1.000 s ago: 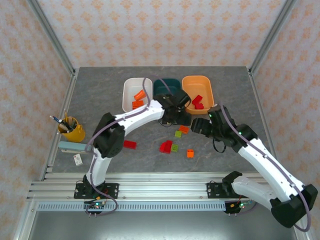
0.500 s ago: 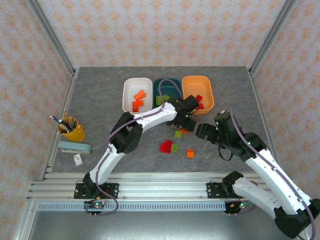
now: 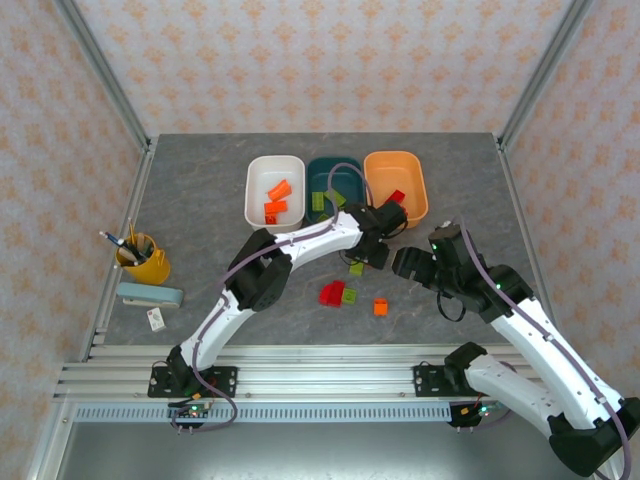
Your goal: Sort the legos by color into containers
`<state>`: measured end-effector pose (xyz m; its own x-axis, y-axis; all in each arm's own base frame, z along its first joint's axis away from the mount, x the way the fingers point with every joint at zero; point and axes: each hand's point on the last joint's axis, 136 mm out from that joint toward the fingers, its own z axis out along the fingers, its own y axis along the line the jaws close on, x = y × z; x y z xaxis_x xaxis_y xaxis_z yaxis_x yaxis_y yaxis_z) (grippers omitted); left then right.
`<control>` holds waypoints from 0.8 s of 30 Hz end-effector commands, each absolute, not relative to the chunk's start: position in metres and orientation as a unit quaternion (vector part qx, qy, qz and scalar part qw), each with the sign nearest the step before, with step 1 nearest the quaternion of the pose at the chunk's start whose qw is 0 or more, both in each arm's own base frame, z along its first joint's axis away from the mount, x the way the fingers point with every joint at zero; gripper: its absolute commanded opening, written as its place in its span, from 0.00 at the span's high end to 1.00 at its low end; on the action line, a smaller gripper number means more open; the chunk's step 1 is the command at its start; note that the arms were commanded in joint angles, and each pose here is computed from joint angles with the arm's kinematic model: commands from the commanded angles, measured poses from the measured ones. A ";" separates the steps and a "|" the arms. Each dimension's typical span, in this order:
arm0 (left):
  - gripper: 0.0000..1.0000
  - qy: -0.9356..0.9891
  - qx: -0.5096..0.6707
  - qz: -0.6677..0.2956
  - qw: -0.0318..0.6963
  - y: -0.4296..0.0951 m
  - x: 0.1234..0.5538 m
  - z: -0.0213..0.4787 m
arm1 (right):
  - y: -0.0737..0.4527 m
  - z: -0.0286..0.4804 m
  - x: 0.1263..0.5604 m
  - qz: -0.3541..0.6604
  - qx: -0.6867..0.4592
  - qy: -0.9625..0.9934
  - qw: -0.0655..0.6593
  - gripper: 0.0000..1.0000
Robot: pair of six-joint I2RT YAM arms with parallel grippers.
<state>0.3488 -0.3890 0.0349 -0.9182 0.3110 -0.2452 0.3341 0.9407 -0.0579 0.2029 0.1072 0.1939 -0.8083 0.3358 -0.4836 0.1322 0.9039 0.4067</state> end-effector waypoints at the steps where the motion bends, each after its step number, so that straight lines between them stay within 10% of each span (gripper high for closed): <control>1: 0.50 0.977 0.157 -0.024 0.139 -0.378 0.357 0.053 | 0.101 0.190 0.201 0.165 0.135 0.935 0.284 0.13; 12: 0.50 0.974 0.037 -0.073 0.211 -0.299 0.389 0.165 | 0.141 0.206 0.223 0.233 0.071 0.925 0.293 0.15; 24: 0.50 0.945 -0.187 -0.071 0.258 -0.150 0.485 0.177 | 0.254 0.236 0.301 0.294 -0.038 0.897 0.329 0.16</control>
